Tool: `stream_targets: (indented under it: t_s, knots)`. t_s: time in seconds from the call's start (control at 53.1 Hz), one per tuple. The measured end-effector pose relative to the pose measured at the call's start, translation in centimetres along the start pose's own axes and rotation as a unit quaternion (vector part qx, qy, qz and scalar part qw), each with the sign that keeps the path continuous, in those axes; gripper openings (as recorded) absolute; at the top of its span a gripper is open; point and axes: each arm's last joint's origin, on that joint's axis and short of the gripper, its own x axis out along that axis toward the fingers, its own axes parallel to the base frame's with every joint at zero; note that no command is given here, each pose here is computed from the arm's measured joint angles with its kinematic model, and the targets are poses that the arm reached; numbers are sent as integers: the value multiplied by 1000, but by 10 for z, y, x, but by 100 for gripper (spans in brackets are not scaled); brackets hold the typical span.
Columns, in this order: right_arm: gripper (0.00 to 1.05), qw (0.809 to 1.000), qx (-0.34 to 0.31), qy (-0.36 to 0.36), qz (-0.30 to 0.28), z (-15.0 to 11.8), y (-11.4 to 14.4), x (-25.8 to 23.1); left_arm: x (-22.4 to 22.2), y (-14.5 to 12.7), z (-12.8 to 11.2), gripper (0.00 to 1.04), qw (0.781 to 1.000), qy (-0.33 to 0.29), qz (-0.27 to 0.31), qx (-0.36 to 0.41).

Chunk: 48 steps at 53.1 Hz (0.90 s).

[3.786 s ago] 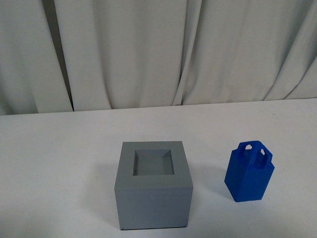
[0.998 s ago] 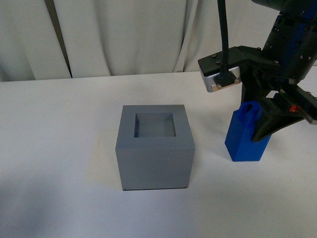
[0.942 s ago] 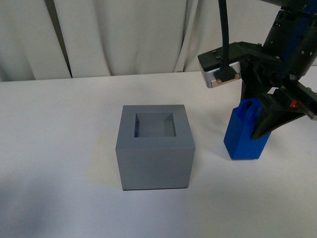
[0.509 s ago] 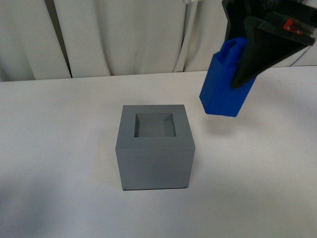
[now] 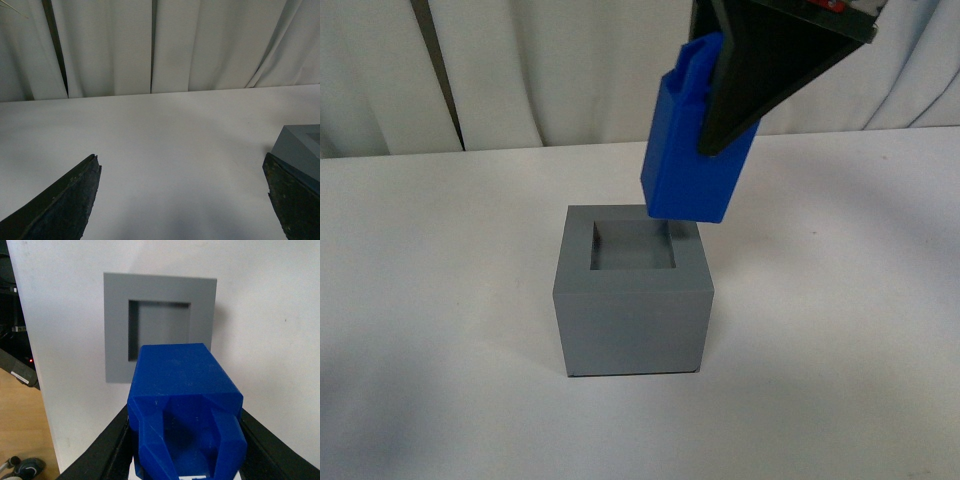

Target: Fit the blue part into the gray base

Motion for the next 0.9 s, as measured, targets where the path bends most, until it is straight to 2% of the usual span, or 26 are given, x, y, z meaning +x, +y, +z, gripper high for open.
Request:
stream_targets:
  t_s: [0.264, 0.904]
  knots:
    - [47, 1000, -20, 3, 0, 29, 11, 12, 0, 0, 0, 99, 1000, 0, 0, 0]
    - [47, 1000, -7, 21, -1, 27, 11, 34, 0, 0, 0, 99, 1000, 0, 0, 0]
